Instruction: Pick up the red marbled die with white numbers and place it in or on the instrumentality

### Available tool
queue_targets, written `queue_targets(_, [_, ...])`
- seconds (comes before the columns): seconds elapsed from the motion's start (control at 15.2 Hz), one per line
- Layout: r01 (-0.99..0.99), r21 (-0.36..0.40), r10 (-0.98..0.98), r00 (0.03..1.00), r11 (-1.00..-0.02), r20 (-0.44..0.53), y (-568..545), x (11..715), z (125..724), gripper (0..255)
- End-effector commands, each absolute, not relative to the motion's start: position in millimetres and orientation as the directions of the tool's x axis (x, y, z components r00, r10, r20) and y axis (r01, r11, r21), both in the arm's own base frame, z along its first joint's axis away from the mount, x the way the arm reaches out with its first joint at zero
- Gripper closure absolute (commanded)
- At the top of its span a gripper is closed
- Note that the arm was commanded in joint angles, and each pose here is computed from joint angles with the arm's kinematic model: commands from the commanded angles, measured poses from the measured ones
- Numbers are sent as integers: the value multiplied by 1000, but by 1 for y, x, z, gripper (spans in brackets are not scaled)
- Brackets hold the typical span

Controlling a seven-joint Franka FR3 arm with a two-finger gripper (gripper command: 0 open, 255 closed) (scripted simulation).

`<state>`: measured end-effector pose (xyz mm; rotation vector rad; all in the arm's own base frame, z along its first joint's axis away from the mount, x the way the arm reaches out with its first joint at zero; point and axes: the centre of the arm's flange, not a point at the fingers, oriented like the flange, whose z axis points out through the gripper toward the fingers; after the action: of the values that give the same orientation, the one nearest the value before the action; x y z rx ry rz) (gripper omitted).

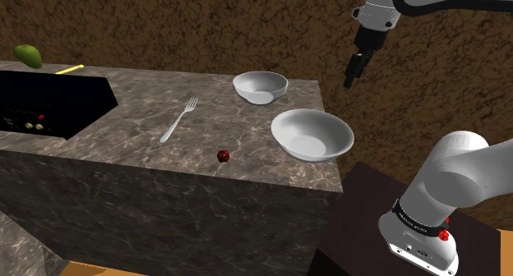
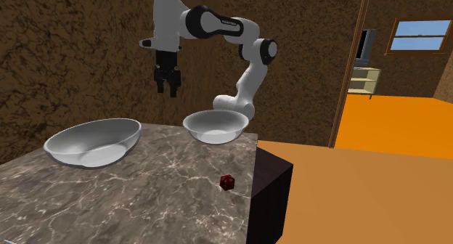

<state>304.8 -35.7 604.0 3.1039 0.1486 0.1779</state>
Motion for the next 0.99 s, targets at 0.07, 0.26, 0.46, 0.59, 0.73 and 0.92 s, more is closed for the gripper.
queue_targets(0.07, [90, 34, 93, 990, -995, 108, -23, 307, 603, 0])
queue_targets(0.26, [80, 33, 83, 992, -996, 94, 17, 315, 601, 0])
queue_targets(0.46, [71, 33, 73, 994, -997, 81, 56, 323, 598, 0])
queue_targets(0.59, [64, 33, 66, 995, -997, 71, 82, 328, 596, 0])
queue_targets(0.73, [57, 32, 59, 996, -998, 62, 108, 334, 594, 0])
queue_targets(0.92, [47, 32, 49, 998, -998, 48, 147, 342, 592, 0])
